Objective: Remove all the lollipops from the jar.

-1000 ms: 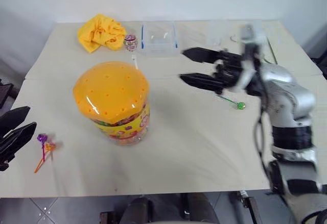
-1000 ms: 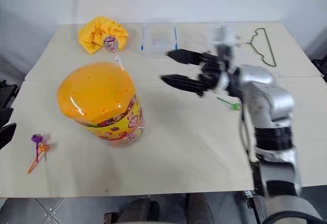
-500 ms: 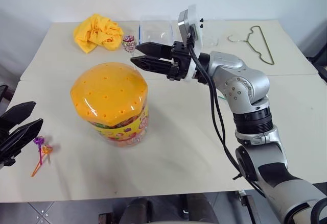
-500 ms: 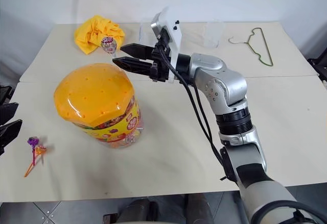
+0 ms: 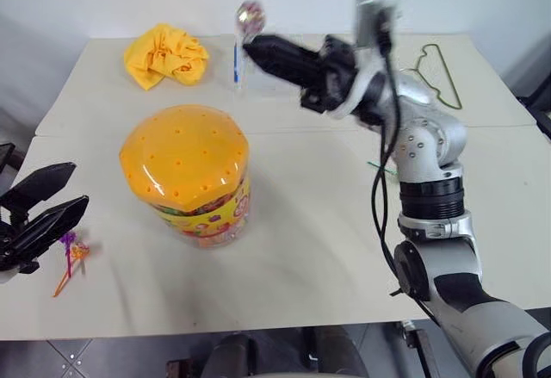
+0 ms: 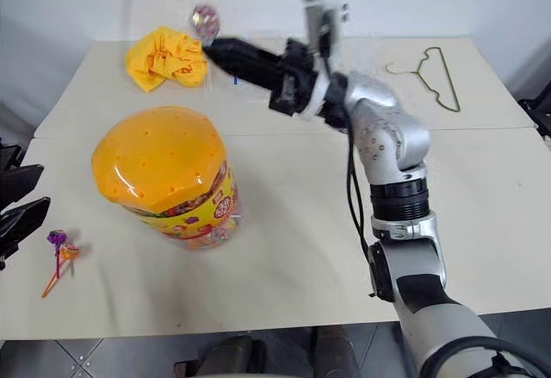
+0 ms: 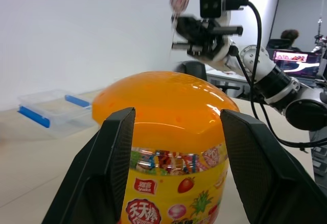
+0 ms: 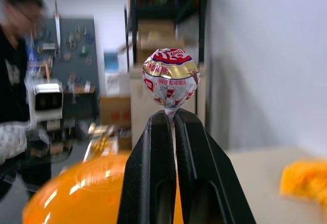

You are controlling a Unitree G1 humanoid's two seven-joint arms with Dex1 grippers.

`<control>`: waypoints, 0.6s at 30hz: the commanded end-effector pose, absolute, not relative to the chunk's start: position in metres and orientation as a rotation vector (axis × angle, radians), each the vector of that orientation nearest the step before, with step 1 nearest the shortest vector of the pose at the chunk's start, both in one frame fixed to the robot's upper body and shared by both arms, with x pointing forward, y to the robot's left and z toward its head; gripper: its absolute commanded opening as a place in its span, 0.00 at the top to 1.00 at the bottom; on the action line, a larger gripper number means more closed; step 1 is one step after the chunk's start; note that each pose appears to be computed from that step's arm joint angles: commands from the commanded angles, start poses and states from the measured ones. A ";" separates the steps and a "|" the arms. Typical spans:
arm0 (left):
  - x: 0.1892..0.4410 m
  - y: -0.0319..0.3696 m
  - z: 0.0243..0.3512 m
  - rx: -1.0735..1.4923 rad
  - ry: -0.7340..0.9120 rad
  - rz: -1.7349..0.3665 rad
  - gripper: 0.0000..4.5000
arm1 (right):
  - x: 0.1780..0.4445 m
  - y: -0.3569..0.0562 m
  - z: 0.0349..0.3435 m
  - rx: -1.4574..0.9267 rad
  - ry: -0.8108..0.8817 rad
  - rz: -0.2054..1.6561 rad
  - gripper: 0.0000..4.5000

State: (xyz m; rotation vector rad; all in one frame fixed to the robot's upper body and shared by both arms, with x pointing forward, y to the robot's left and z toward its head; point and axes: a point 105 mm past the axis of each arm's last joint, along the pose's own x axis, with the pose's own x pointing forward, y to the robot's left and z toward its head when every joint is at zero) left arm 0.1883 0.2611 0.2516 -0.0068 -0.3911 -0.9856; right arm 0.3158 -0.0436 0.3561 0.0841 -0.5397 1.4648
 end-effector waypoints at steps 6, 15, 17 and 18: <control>0.176 0.238 0.225 0.152 -0.118 -1.208 0.37 | 0.348 -0.188 0.298 -0.462 -0.045 0.995 1.00; 0.173 0.235 0.218 0.133 -0.119 -1.248 0.37 | 0.311 -0.272 0.185 -0.560 0.464 0.877 1.00; 0.174 0.236 0.212 0.107 -0.118 -1.227 0.37 | 0.310 -0.287 0.165 -0.571 0.477 0.815 1.00; 0.174 0.237 0.209 0.103 -0.113 -1.223 0.37 | 0.311 -0.292 0.162 -0.536 0.467 0.780 1.00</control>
